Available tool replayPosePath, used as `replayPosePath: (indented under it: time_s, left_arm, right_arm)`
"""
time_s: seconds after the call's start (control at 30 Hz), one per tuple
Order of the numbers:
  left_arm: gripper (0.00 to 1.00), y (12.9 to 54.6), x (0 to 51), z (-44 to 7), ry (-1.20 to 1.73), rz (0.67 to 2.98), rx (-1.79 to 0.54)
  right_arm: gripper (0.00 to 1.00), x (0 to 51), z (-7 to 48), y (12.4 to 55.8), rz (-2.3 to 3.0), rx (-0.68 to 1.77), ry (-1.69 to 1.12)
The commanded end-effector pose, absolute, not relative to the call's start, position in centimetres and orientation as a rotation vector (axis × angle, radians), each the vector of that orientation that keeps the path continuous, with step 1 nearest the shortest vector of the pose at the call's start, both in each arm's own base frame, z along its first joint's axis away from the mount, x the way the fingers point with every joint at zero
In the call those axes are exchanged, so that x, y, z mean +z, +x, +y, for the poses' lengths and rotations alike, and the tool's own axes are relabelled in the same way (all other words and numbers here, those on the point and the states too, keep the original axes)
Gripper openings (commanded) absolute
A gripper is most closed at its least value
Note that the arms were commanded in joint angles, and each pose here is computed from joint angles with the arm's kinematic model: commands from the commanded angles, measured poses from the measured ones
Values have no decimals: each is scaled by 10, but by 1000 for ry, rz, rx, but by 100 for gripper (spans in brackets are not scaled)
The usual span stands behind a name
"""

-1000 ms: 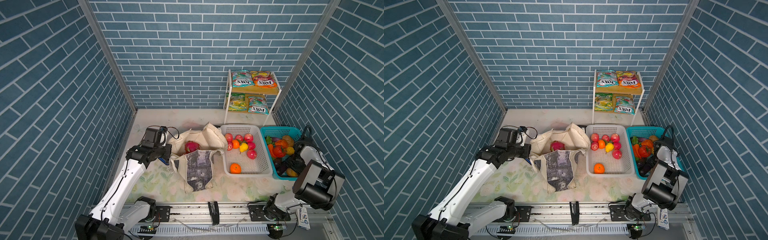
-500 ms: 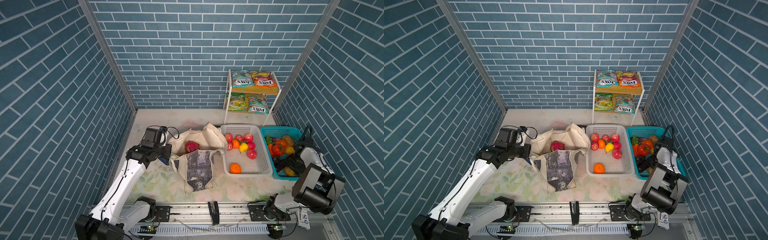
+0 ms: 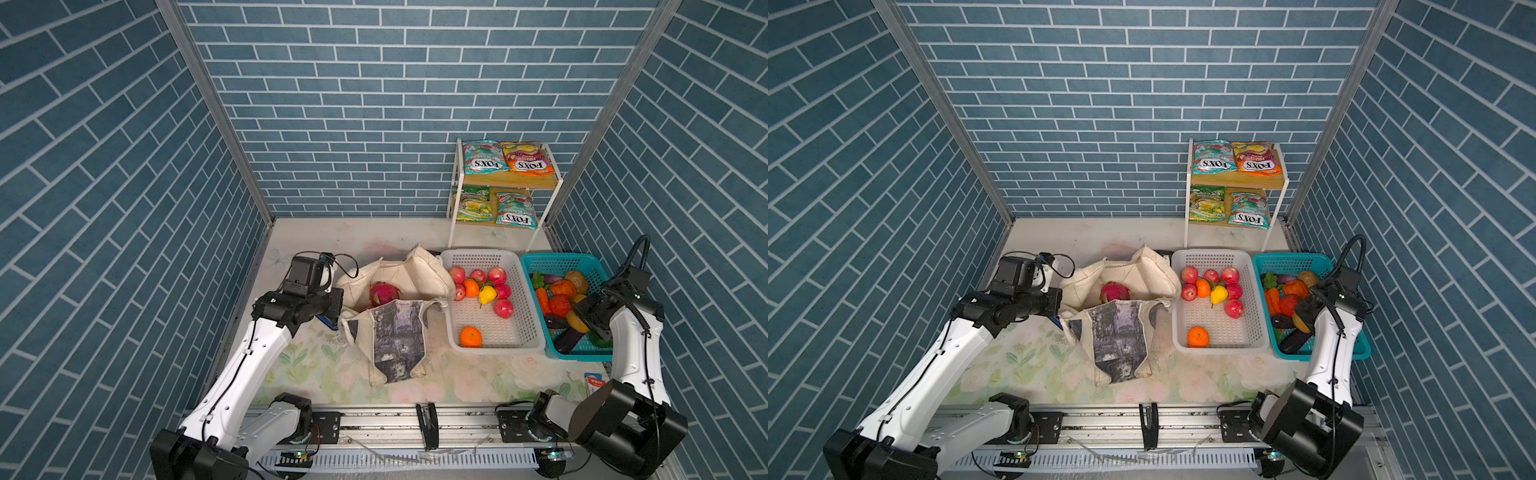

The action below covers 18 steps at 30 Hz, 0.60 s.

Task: Place the food into the grocery bag and tie it
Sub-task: 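Lift the yellow mango with the right gripper and carry it over the bag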

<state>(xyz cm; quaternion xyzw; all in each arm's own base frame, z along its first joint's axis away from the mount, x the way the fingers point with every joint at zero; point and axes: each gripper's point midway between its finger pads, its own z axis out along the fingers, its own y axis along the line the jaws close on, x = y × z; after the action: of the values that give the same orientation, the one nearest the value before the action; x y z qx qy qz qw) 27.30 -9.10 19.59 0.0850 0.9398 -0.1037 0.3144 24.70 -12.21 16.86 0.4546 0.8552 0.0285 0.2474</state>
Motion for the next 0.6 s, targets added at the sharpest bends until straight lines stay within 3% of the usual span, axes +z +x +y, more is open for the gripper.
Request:
replayPosePath:
  time_s: [0.0,0.3,0.57]
  left_arm:
    - [5,272,193,-91,220,2487,-278]
    - [5,272,194,-91,217,2485,-282]
    - [5,272,193,-91,218,2485,-281]
  right_arm:
    - [21,201,-85,262,2284,325,1143]
    - [21,286,26,297,2232,602,693]
    - [20,324,150,308,2253,785,255]
